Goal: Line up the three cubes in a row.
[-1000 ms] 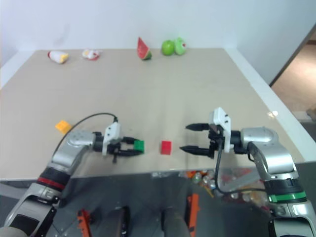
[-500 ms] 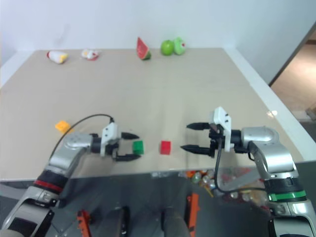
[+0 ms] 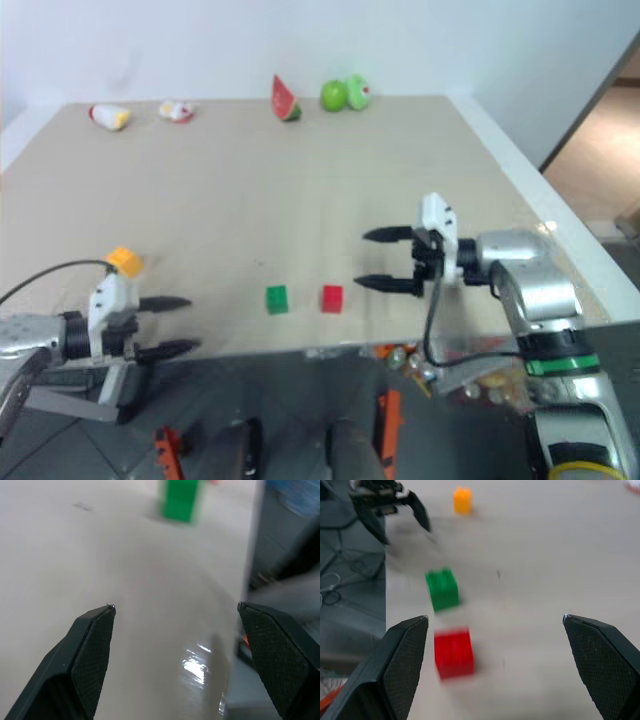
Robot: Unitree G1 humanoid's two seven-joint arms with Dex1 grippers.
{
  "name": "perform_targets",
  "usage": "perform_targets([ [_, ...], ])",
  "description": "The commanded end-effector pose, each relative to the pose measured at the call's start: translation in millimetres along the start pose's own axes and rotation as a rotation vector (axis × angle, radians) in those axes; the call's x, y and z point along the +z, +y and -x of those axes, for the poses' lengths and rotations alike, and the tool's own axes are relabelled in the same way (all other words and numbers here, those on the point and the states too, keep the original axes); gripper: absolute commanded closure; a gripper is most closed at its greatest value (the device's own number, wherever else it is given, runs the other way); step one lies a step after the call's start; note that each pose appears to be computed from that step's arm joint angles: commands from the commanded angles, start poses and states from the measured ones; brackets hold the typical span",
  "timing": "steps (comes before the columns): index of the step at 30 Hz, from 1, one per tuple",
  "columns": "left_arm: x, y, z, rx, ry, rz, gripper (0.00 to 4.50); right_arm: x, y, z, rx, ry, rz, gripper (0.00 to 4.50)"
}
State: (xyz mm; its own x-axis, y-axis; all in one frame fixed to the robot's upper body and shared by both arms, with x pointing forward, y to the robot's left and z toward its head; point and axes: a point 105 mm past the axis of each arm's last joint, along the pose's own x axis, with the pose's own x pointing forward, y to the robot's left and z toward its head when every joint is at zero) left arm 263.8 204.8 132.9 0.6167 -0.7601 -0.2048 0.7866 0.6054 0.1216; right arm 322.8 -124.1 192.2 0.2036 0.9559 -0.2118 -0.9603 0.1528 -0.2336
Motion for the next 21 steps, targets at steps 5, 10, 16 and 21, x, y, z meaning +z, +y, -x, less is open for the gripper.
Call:
perform_targets([
  [5,0,38,42,0.499,-0.178,0.123,0.46,19,5,-48,0.075,-0.070,0.082,0.00],
  [10,-29,41,69,0.625,-0.122,0.158,0.46,21,8,-62,0.124,-0.086,0.094,0.00],
  [16,-42,57,89,0.730,-0.109,0.185,0.46,22,9,-67,0.128,-0.096,0.099,0.00],
  [21,-45,81,88,0.735,-0.094,0.182,0.46,22,10,-68,0.121,-0.104,0.102,0.00],
])
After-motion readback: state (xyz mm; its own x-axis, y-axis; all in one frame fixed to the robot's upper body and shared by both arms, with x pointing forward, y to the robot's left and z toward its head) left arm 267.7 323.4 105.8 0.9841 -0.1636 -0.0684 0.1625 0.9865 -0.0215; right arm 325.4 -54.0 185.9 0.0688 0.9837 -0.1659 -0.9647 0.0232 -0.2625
